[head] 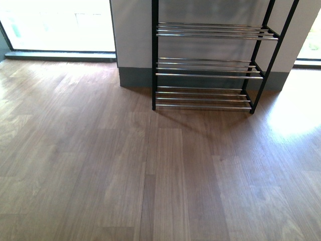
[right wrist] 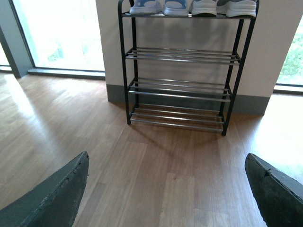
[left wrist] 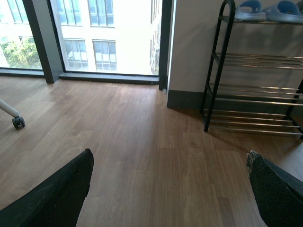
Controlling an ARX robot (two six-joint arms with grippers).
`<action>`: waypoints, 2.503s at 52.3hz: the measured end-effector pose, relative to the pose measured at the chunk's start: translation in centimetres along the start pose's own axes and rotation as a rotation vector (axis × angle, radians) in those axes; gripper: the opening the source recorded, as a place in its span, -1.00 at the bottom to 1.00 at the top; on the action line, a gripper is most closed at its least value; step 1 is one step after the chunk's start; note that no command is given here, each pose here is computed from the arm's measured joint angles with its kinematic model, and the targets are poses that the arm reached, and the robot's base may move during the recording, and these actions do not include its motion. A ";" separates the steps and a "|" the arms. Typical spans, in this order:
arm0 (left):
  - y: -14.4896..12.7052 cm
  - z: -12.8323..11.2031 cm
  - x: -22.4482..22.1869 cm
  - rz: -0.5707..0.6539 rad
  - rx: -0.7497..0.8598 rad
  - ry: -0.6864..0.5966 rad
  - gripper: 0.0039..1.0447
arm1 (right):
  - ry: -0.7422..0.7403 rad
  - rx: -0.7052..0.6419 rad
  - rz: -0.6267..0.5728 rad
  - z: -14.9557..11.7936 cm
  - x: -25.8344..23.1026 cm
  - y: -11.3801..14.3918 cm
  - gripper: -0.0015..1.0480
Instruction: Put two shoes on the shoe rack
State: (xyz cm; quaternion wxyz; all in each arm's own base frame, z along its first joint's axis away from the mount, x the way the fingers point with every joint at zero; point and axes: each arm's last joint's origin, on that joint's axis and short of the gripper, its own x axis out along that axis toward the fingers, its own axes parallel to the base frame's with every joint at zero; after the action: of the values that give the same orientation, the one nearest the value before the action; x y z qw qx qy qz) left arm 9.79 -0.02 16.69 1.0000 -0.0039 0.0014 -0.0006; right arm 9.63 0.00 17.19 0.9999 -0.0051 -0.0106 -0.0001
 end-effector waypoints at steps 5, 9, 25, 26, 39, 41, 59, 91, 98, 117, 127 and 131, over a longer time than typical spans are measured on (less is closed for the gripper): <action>0.0 0.0 0.0 0.000 0.000 0.000 0.83 | 0.000 0.000 0.000 0.0 0.0 0.0 0.82; 0.0 0.0 0.0 0.002 0.000 0.000 0.83 | 0.000 0.000 0.003 0.0 0.0 0.0 0.82; 0.0 0.0 0.0 0.000 0.000 0.000 0.83 | 0.000 0.000 0.002 0.0 0.0 0.0 0.82; 0.0 0.0 0.0 -0.001 0.000 0.000 0.83 | 0.000 0.000 -0.001 0.0 0.0 0.0 0.82; 0.0 0.0 0.0 -0.001 0.000 0.000 0.83 | 0.000 0.000 -0.003 0.0 0.0 0.0 0.82; 0.0 0.0 0.0 -0.001 0.000 0.000 0.83 | 0.000 0.000 -0.002 0.0 0.0 0.0 0.82; 0.0 0.0 0.0 -0.002 0.000 0.000 0.83 | 0.000 0.000 -0.003 0.0 0.0 0.0 0.82; 0.0 0.0 0.0 -0.001 0.000 0.000 0.83 | 0.000 0.000 0.000 0.0 0.0 0.0 0.82; 0.0 0.0 0.0 -0.001 0.000 0.000 0.83 | 0.000 0.000 0.000 0.0 0.0 0.0 0.82; 0.0 0.0 0.0 -0.001 0.000 0.000 0.83 | 0.000 0.000 0.000 0.0 0.0 0.0 0.82; 0.0 0.0 0.0 -0.001 0.000 0.000 0.83 | 0.000 0.000 0.000 0.0 0.0 0.0 0.82; 0.0 0.0 0.0 -0.001 0.000 0.000 0.83 | 0.000 0.000 0.000 0.0 0.0 0.0 0.82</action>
State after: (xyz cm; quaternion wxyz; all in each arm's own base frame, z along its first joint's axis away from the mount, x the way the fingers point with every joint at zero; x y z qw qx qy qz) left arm 9.79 -0.02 16.69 1.0000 -0.0039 0.0014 -0.0011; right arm 9.63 0.00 17.19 0.9999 -0.0051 -0.0106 -0.0002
